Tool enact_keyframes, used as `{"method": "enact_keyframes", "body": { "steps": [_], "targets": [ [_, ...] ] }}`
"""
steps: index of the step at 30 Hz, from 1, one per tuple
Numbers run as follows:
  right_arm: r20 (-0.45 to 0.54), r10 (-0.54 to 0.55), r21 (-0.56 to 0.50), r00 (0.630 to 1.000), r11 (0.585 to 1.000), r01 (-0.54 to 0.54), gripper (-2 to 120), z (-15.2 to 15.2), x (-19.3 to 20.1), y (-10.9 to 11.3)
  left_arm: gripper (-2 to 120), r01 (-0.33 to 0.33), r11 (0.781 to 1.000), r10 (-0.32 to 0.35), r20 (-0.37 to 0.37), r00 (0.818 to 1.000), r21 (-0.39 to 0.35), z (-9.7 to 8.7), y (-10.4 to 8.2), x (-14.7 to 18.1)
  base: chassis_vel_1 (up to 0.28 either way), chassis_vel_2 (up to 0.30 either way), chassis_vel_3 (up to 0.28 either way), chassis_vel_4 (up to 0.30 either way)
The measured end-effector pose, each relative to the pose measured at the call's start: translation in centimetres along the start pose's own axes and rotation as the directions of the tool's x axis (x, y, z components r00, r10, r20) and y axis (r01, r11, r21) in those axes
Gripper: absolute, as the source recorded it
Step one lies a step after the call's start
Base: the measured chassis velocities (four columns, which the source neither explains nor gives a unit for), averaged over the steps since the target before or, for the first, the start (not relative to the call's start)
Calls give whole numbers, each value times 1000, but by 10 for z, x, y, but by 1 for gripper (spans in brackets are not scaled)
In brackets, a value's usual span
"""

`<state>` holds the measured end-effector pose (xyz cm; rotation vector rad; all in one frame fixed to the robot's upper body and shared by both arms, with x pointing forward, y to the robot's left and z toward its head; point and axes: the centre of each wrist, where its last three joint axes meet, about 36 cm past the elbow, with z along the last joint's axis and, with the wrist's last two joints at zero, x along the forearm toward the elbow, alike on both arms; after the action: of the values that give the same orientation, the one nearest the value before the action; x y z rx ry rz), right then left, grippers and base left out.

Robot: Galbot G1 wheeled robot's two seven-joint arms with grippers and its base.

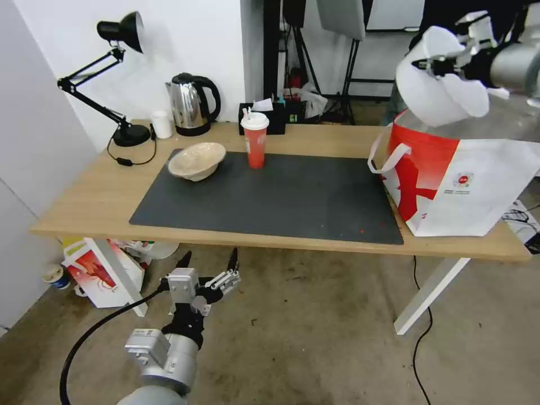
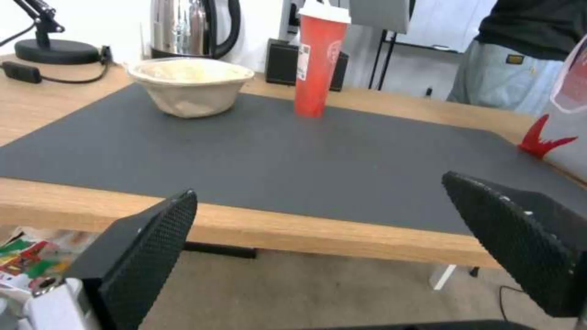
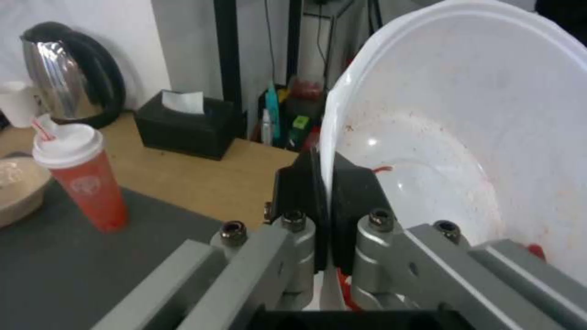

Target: Pick up the trash from the table and place it into the takeout bag.

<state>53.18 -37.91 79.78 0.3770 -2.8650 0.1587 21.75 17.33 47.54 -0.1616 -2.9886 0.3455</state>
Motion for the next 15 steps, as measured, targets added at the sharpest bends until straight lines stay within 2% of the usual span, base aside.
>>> {"method": "enact_keyframes", "body": {
  "steps": [4, 6, 15],
  "targets": [
    [-14, 16, -10, 1000, 1000, -17, 0, 12, 7, -8, 100, -4, 1000, 4, 0, 1000, 1, 0, 0, -1, 0, 0, 0, 0],
    [-29, 29, -20, 999, 999, -30, 0, 28, 15, -17, 100, -9, 1000, 9, -5, 1000, 0, 1, 0, -1, 0, 0, 0, 0],
    [-66, 52, -43, 996, 998, -55, 0, 60, 17, -27, 100, -13, 1000, 13, -12, 1000, 3, 4, -2, -1, 0, 0, 0, 0]
  ]
}}
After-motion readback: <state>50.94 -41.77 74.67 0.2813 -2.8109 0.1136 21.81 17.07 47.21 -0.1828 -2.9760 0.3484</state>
